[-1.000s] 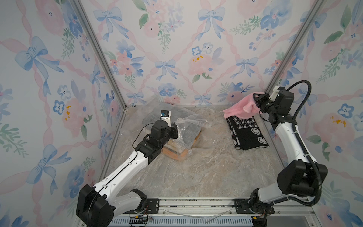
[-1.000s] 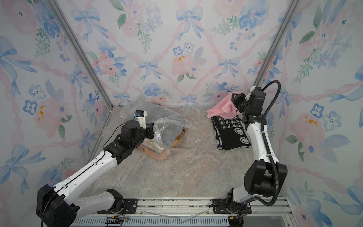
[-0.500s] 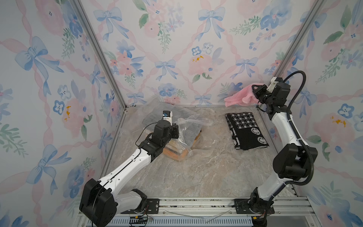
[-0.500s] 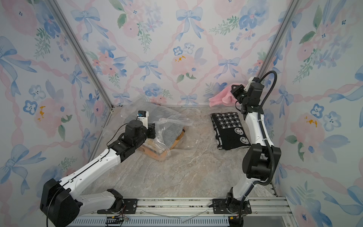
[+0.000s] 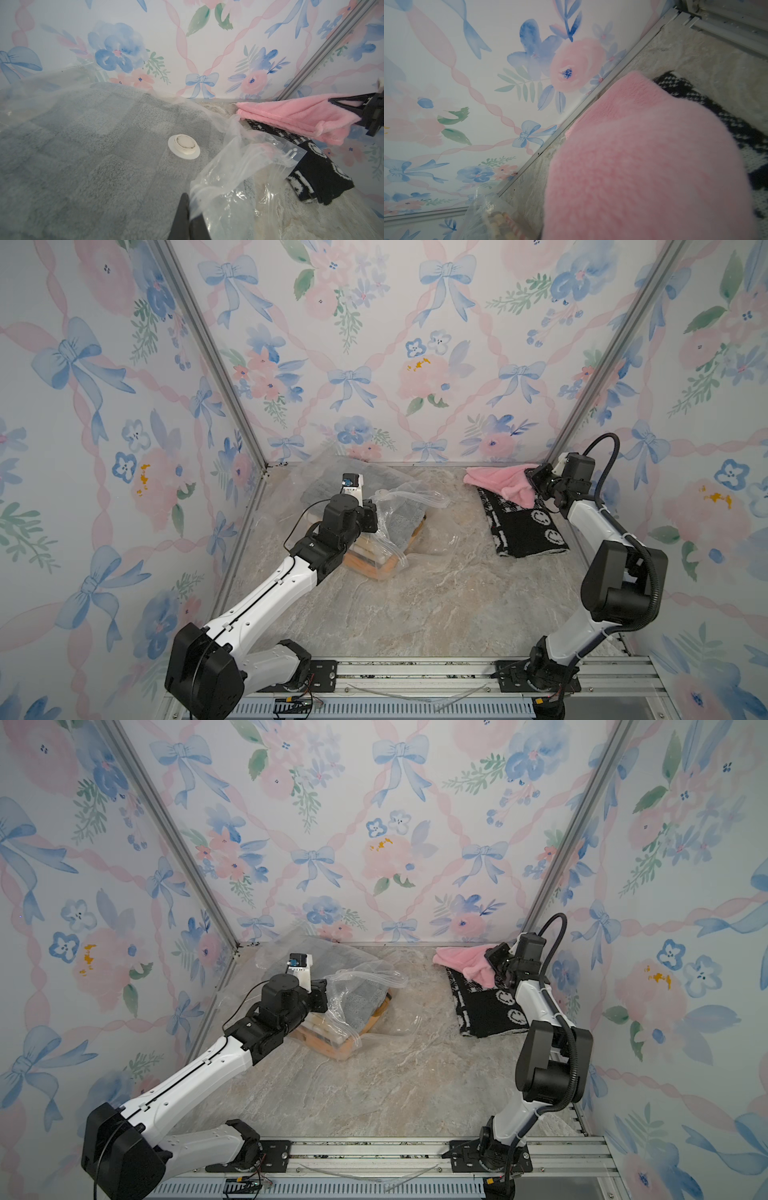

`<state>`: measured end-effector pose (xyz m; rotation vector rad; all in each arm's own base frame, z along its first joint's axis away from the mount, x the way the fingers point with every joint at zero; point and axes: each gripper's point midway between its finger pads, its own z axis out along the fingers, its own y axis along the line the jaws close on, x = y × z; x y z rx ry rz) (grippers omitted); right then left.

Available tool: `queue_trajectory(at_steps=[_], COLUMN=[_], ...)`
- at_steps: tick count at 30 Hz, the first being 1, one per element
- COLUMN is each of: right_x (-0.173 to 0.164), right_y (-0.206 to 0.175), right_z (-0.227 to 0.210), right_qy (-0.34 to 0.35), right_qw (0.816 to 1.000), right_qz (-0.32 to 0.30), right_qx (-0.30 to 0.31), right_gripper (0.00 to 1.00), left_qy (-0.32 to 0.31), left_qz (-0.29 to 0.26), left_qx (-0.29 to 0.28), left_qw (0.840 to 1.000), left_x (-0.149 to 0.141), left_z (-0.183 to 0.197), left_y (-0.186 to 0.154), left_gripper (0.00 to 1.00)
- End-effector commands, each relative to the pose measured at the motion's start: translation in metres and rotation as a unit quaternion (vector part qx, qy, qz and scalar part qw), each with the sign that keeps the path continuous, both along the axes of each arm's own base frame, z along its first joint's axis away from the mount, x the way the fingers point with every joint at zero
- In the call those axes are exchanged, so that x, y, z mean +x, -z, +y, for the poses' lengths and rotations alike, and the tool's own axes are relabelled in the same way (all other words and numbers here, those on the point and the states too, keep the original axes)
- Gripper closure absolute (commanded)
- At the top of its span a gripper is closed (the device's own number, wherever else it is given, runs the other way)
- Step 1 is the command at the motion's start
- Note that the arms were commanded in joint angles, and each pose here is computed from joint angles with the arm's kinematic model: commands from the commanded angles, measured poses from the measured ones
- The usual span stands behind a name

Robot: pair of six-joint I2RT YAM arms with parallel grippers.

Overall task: Take the blanket out of the vacuum bag
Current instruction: Place the blanket at the corner of the board.

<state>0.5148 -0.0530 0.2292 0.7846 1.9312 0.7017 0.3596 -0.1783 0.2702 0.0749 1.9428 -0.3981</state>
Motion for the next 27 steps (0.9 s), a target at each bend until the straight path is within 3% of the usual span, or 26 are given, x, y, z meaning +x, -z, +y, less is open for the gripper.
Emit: queue_trajectory(at_steps=[1,10,19,27], right_x=[-0.013,-0.040,-0.077,-0.121], right_y=[-0.042,-0.045,0.002,0.067], right_z=[-0.003,-0.017,-0.025,-0.017], right_qy=[0.003,0.029,0.045,0.071], right_qw=[0.999,0.997,0.996,0.987], right_qz=[-0.040,-0.027,0.044,0.145], right_qx=[-0.031,-0.073,-0.060,0.010], right_gripper=[1.00,1.00,1.00,0.97], left_qy=[-0.002,-0.005,0.003,0.005], left_qz=[0.003,-0.002,-0.004,-0.003], left_qx=[-0.016,-0.016,-0.024,-0.032], left_qw=[1.000,1.000,1.000,0.999], left_x=[-0.005,-0.011,-0.013,-0.017], left_z=[0.004,0.009,0.006,0.006], left_y=[0.001,-0.002,-0.004,0.000], left_gripper=[1.00,1.00,1.00,1.00])
